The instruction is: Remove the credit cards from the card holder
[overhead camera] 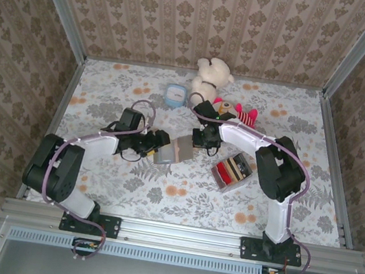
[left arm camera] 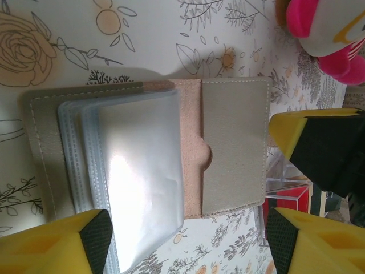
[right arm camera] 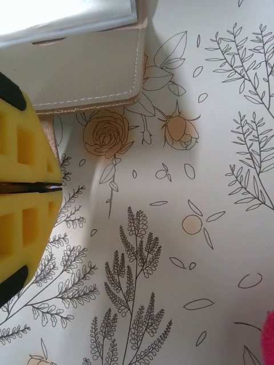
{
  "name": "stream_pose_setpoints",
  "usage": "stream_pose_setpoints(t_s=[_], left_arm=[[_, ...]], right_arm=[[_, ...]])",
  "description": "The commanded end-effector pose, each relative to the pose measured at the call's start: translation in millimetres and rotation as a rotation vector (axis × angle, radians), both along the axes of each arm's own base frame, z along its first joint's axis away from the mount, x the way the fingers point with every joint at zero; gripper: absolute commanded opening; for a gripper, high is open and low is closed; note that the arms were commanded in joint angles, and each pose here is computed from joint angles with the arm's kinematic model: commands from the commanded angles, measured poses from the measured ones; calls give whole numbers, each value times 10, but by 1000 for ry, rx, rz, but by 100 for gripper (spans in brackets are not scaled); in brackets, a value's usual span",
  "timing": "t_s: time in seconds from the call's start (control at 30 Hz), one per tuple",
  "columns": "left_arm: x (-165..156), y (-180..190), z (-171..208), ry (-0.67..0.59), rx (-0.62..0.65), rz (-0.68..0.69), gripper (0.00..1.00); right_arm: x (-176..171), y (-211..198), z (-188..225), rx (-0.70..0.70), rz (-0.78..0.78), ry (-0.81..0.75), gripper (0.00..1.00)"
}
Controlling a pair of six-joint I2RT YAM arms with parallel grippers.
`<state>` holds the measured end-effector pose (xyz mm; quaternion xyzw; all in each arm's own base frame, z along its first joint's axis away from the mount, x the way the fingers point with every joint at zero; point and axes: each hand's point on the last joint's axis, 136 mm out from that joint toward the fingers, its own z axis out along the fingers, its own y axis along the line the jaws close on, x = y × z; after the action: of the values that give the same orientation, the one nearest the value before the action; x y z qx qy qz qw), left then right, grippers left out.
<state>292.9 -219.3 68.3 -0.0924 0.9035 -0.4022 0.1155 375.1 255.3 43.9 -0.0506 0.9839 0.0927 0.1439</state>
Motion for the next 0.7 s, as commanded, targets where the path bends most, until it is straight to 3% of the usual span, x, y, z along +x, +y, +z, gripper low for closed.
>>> stream_pose_setpoints(t_s=[0.0, 0.33, 0.67], left_arm=[[10, -33, -19, 9, -25, -11, 76], [-11, 39, -174, 67, 16, 9, 79], [3, -38, -150, 60, -28, -16, 73]], right_arm=[[-51, 9, -41, -16, 14, 28, 11], [-48, 55, -33, 8, 18, 30, 11], [-54, 183, -76, 41, 55, 51, 12]])
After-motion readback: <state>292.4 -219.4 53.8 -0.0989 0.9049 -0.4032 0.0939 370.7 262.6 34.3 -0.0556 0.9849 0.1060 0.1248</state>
